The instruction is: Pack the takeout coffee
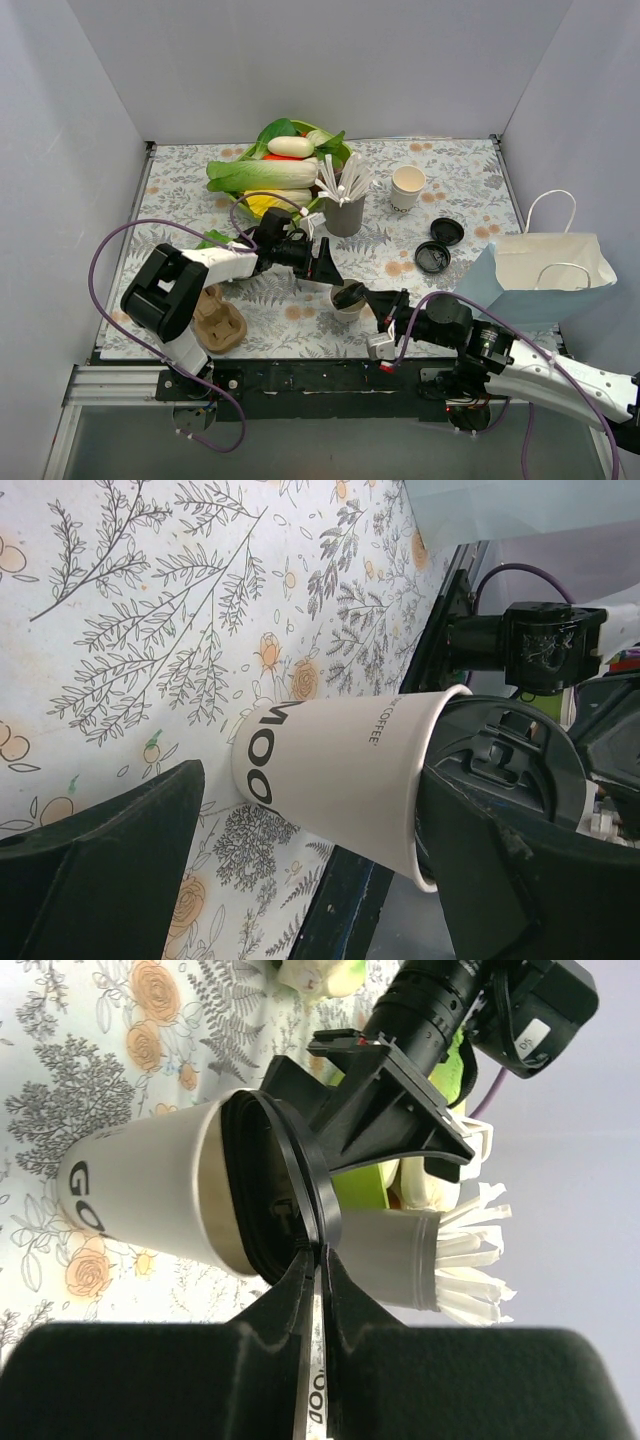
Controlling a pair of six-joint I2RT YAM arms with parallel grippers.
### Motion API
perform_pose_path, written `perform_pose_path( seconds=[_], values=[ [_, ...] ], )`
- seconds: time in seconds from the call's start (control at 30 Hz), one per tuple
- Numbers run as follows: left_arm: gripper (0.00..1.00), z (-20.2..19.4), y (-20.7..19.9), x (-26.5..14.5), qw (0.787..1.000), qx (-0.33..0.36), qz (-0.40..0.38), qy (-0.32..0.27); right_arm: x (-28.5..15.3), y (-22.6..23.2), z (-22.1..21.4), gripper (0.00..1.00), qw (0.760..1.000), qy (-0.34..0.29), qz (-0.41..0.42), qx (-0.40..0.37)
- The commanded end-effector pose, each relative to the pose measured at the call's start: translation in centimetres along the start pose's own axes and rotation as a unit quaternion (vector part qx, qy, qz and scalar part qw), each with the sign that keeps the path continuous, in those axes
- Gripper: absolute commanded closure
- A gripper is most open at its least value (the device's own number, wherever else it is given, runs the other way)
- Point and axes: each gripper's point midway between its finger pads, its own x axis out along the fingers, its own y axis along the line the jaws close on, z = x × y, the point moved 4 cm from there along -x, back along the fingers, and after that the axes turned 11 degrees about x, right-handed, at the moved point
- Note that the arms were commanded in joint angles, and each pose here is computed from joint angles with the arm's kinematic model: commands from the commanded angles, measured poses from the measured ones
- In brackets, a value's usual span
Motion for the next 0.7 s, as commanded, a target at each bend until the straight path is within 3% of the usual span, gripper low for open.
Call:
perform_pose_path(
  seconds=[0.0, 0.17, 0.67],
  values=[
    [0.15, 1.6, -0.6, 0.1, 1.0, 0.02, -0.009, -0.015, -0.4, 0.7, 0.8, 0.89, 0.999, -0.017, 0.048, -0.018],
    [0.15, 2.1, -0.7, 0.2, 1.0, 0.021, -0.016, -0.017, -0.3, 1.2, 0.5, 0.82, 0.998, -0.007, 0.064, -0.019],
    [0.15, 2.5, -2.2, 0.0, 0.998, 0.013, -0.063, -0.018, 0.0, 1.9, -0.1, 0.81, 0.997, 0.008, 0.079, -0.011]
  ],
)
